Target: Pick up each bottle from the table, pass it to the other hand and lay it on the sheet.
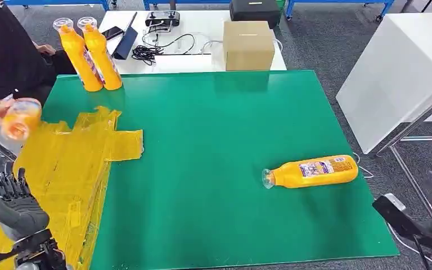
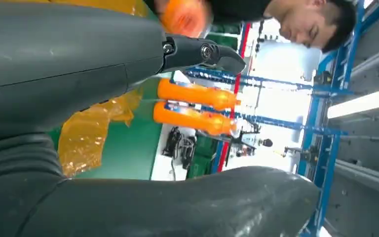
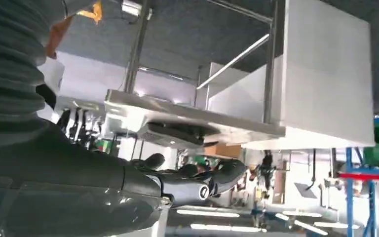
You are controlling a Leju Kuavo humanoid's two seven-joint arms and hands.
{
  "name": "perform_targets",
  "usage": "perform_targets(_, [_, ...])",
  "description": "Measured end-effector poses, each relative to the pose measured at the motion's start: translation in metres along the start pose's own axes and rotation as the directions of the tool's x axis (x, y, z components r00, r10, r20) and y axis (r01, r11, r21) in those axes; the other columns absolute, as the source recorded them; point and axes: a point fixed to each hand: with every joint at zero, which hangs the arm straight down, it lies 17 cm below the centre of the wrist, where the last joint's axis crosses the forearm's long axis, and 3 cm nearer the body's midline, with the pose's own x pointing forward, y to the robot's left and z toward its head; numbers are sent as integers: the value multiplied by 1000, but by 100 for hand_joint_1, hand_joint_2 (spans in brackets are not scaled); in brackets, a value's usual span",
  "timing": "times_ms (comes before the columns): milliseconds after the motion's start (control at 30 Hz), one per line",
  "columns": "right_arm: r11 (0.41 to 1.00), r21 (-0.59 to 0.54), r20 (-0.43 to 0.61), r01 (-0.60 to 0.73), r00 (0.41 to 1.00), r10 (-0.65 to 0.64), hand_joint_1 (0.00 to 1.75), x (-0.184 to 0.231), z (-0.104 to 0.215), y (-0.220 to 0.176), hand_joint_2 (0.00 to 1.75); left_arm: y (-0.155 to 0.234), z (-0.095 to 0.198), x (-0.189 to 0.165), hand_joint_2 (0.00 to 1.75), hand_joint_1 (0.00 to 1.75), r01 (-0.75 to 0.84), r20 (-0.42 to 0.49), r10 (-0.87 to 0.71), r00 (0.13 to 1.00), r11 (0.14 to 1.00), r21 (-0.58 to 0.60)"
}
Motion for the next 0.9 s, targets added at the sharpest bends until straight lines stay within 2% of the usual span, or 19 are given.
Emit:
perform_targets(167, [999,44,27,22,999,-23,0,40,-32,34,175,-12,-6,-4,0,0,-14,-6,14,1000,1000,-26])
perform_targets(400, [994,111,82,-12,997,2,0,83,-59,69,175,-21,-11,-10,0,0,-17,-20,16,1000,999,-50])
perform_targets(700, [988,150,129,-42,991,23,0,109,-68,88,175,-22,-12,-13,0,0,-14,-25,13,1000,998,-57])
perform_targets(900, [973,202,184,-112,980,75,0,130,-70,105,175,-23,-16,-12,0,0,-20,-24,19,1000,998,-59])
